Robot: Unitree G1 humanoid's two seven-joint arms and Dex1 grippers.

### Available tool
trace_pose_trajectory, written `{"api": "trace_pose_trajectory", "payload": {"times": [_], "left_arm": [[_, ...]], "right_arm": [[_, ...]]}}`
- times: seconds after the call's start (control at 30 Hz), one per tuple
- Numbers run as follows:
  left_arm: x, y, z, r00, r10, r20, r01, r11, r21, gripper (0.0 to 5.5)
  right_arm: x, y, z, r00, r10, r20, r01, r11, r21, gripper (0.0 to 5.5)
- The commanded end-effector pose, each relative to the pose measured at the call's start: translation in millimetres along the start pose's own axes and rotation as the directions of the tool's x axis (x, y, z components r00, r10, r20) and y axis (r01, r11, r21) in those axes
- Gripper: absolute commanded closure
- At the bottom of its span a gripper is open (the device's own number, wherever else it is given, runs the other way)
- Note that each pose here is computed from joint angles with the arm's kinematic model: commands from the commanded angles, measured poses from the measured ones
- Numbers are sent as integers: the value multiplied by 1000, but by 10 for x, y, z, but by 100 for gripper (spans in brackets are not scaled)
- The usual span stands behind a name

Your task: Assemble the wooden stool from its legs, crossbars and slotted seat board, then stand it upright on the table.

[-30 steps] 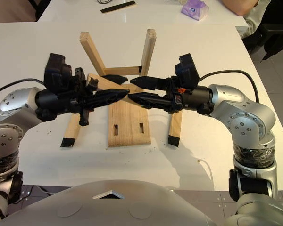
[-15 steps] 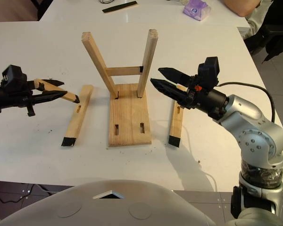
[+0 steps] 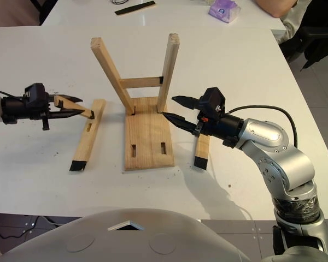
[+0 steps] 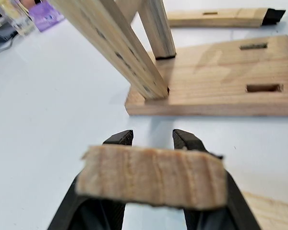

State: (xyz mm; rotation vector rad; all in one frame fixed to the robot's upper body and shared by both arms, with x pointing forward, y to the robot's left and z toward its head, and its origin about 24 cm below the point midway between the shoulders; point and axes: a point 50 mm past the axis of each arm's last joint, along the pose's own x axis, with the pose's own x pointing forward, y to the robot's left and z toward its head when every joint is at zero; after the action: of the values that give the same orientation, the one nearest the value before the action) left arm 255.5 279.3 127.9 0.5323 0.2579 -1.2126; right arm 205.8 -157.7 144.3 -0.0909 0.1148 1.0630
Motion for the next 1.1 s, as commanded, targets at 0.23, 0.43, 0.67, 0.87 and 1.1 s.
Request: {"api": "trace_pose_trajectory", "payload": {"times": [0.23,0.43,0.67,0.87,1.1], "left_arm": [[-81,-297,-164,984,-118,-132,117,993,-16,419],[-48,-468,-204,963,-222,-154,203,970,-130,419],[206,-552,-218,964,-254,-73,221,925,-310,419],[356,-892,-485,973,-227,-48,185,882,-433,419],[377,-1034,-528,980,-193,-39,155,881,-448,419]], "right_arm": [[-17,-37,-34,999,24,-38,-25,999,-30,303],[-23,-72,-50,998,22,-54,-24,999,-39,303],[47,-95,-90,998,17,-63,-20,998,-54,303],[9,-107,-123,998,6,-65,-8,1000,-27,303],[1,-88,-149,997,0,-71,-1,1000,-23,303]]}}
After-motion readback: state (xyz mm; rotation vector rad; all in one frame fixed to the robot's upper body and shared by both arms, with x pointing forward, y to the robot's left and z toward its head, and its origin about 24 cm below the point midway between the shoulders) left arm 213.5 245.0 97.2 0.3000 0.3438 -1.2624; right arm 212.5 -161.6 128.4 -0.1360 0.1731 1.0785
